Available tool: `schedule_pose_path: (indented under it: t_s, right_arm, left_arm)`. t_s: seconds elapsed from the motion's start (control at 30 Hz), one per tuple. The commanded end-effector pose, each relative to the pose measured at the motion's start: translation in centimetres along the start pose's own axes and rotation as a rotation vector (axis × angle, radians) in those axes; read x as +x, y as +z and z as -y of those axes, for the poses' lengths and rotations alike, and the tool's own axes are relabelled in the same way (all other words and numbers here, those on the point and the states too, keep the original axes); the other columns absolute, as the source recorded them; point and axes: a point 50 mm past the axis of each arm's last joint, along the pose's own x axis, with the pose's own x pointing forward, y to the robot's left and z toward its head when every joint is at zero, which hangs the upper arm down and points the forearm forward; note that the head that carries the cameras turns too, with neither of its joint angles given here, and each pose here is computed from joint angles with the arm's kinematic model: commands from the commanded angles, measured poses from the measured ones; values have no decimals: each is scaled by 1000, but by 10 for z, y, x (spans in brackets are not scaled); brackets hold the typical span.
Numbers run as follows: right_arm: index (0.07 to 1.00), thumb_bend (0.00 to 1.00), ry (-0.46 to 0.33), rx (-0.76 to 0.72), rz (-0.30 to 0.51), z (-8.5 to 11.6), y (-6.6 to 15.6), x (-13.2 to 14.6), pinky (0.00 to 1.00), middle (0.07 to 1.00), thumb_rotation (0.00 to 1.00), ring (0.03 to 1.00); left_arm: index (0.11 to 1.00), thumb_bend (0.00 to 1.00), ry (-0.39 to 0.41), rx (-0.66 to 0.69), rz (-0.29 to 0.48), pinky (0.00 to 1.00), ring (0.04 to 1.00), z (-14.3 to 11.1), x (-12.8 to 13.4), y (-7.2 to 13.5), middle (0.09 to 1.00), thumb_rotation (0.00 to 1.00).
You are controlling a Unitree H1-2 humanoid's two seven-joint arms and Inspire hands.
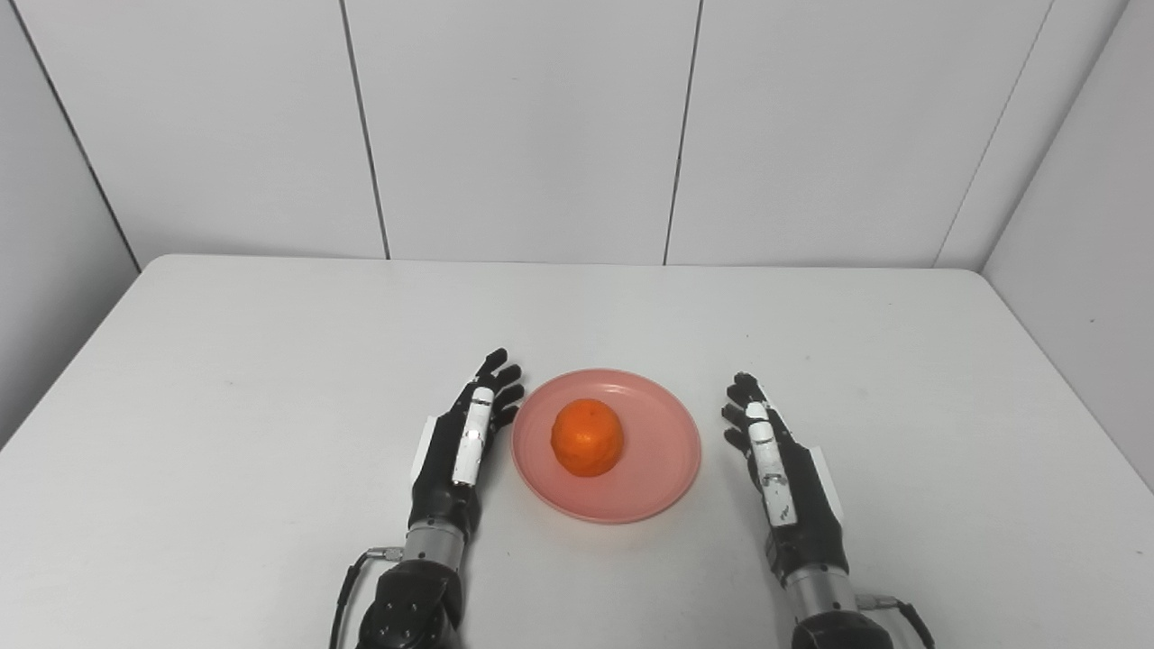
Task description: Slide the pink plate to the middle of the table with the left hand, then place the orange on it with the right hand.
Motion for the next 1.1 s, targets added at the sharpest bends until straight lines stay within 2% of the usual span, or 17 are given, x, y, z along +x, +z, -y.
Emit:
schedule_pose_path:
  t_s: [0.0,0.2,0.3,0.33,0.4,0.47,0.63,0.8,1.07]
  right_arm:
    - [917,271,5,9,110,-4,18,9,907,920,1000,906]
    - [920,269,7,4,114,-5,18,9,910,923,1000,908]
    - [927,279,13,12,115,-5,17,10,922,931,1000,917]
    - [934,296,15,15,114,-5,17,10,938,941,1000,925]
    - [943,324,19,23,110,-6,18,10,956,952,1000,937]
    - [967,385,31,30,107,-7,19,10,990,977,1000,965]
    - [998,418,60,42,111,-9,21,10,1000,999,1000,998]
    - [1000,338,63,57,117,-11,23,10,1000,1000,1000,1000]
    - [1000,269,48,62,127,-9,23,10,1000,1000,1000,1000]
  left_arm:
    - [869,354,-1,16,22,853,863,1,8,5,876,1000]
    - [889,354,-18,21,23,874,880,1,6,6,896,1000]
    - [942,364,-40,38,2,930,929,3,3,6,949,1000]
    - [976,397,-49,49,-5,971,971,3,2,6,979,1000]
    - [996,432,-70,70,-10,994,994,4,0,7,996,1000]
    - [1000,494,-89,87,-20,1000,1000,5,-3,9,1000,1000]
    - [1000,572,-119,110,-36,1000,1000,11,-19,16,1000,998]
    - [1000,599,-131,121,-50,1000,1000,10,-32,18,1000,1000]
    - [1000,574,-115,103,-40,1000,1000,11,-32,16,1000,1000]
